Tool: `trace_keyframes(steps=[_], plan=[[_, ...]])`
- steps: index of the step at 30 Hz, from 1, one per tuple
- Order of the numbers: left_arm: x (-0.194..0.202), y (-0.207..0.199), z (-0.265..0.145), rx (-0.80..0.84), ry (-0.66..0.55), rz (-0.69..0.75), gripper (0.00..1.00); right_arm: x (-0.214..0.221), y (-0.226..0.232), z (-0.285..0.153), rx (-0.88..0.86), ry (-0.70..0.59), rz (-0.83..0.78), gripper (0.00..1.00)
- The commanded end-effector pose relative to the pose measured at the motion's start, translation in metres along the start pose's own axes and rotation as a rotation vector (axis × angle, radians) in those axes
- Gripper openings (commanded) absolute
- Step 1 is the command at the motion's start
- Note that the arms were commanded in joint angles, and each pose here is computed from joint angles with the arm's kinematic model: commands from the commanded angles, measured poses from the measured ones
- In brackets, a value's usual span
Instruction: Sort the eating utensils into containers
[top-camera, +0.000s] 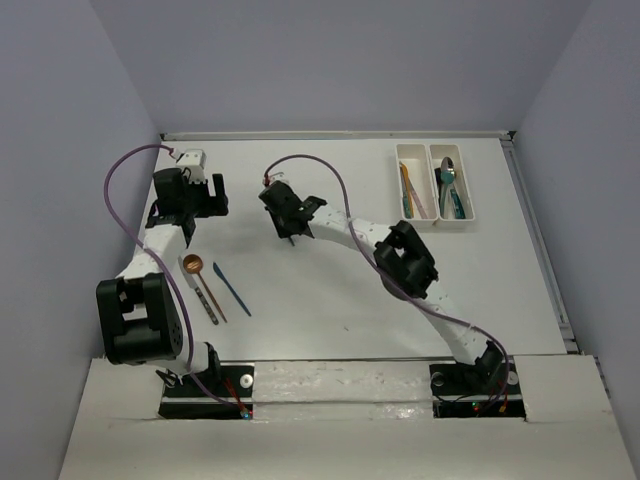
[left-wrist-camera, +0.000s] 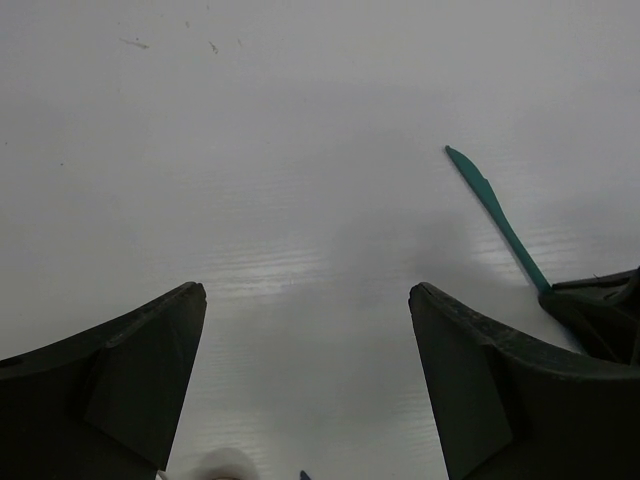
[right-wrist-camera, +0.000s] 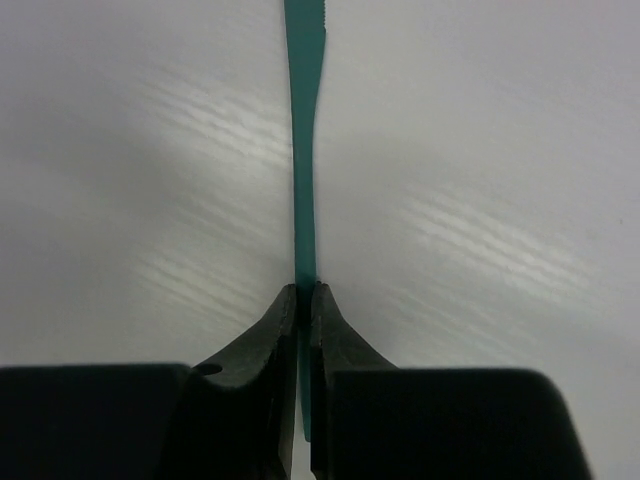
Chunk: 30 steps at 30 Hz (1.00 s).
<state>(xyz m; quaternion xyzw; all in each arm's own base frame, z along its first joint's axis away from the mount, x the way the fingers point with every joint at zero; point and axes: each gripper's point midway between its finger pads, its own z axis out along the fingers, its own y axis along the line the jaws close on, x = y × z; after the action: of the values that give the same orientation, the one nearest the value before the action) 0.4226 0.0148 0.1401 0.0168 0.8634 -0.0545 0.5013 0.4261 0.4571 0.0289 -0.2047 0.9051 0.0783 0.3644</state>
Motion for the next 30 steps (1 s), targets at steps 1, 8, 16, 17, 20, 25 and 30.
trace_keyframes(steps=[1,8,16,17,20,25,30], plan=[[-0.025,0.001,-0.019,0.007,-0.091,0.028,0.94,0.163,-0.051,-0.029,0.116,0.462,-0.094,0.00],[-0.031,0.002,-0.027,0.015,-0.120,0.031,0.95,0.266,-0.063,-0.135,0.037,0.663,-0.100,0.13],[-0.033,0.001,-0.031,0.023,-0.127,0.029,0.95,0.270,-0.074,-0.139,0.119,0.643,-0.070,0.29],[-0.032,0.001,-0.032,0.022,-0.127,0.031,0.95,0.273,-0.072,-0.135,0.117,0.652,-0.070,0.29],[-0.033,0.004,-0.036,0.014,-0.136,0.034,0.95,0.270,-0.066,-0.129,0.098,0.649,-0.070,0.29],[-0.034,0.006,-0.037,0.013,-0.142,0.030,0.95,0.274,-0.071,-0.132,0.117,0.652,-0.072,0.07],[-0.035,0.010,-0.037,0.011,-0.144,0.024,0.95,0.246,-0.071,-0.137,0.131,0.521,-0.034,0.00]])
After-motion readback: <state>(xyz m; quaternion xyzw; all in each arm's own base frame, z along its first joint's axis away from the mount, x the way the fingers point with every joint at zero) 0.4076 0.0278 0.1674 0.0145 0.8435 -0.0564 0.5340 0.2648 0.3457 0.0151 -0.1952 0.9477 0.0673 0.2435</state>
